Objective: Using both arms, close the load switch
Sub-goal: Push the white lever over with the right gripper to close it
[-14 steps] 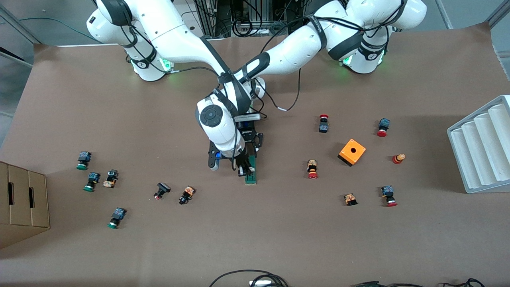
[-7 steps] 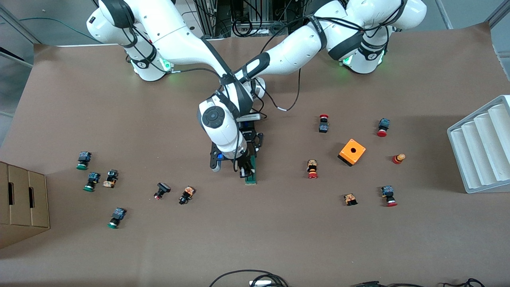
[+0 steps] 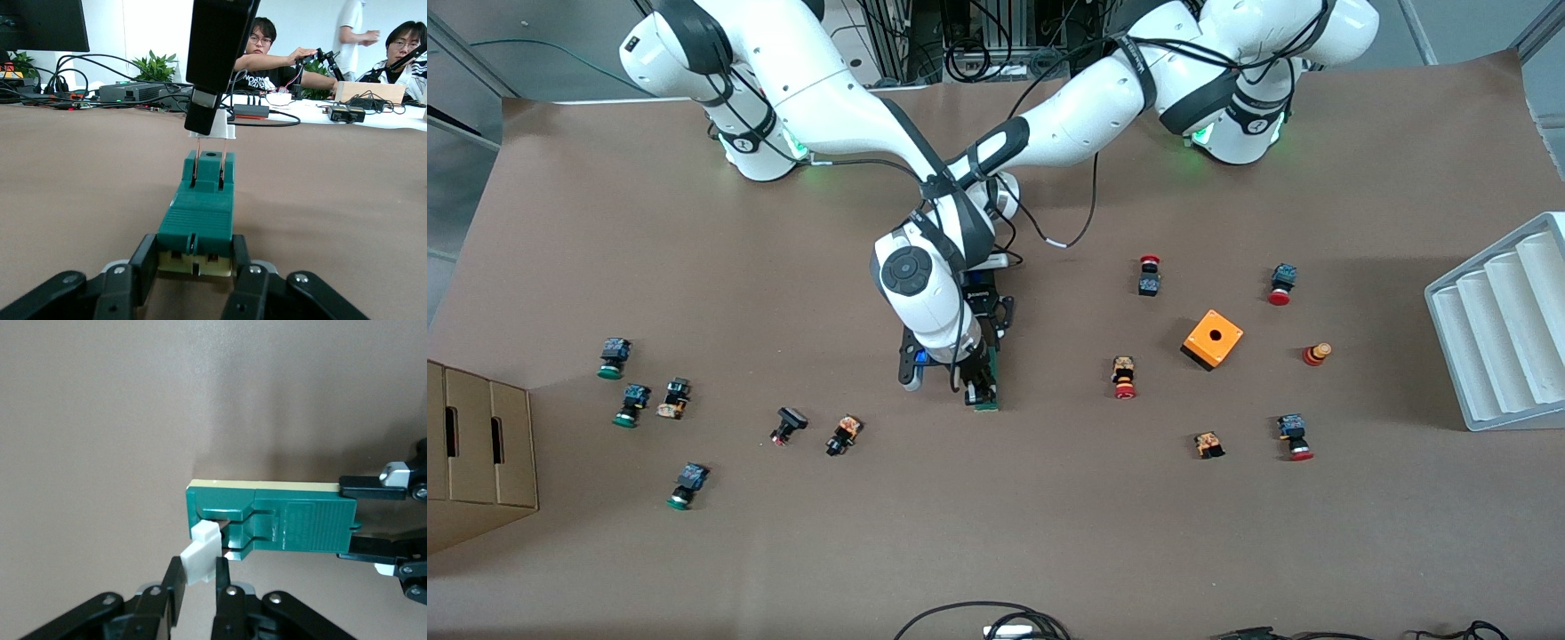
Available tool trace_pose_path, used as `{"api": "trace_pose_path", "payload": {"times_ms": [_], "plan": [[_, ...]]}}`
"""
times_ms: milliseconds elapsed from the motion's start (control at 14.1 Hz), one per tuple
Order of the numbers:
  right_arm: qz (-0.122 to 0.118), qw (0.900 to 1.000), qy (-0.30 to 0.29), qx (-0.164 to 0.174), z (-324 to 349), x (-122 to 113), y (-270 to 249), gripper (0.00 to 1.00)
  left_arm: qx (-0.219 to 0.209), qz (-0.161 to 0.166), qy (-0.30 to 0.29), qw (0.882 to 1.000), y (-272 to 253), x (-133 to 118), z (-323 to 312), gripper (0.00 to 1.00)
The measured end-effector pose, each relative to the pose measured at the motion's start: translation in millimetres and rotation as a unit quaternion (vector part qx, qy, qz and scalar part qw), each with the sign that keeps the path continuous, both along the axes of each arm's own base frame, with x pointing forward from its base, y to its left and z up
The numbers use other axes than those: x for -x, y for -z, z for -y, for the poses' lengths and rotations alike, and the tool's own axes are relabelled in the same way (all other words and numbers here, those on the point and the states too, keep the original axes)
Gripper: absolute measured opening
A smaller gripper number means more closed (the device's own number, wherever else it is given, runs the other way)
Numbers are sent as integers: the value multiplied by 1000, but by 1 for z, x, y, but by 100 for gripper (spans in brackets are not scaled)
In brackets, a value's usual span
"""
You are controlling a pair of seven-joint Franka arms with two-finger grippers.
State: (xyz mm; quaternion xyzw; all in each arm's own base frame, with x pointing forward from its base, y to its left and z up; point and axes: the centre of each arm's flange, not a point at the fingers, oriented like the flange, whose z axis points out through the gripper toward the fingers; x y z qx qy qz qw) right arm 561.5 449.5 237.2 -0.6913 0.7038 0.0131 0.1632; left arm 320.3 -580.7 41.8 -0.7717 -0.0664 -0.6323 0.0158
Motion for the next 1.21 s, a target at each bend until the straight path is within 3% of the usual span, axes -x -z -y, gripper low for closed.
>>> {"api": "trace_pose_path", "payload": {"times_ms": [1207], "plan": [[7,1000,14,-1,9,-31,15,28,1,-5,2,1000,1,0,0,53]]}}
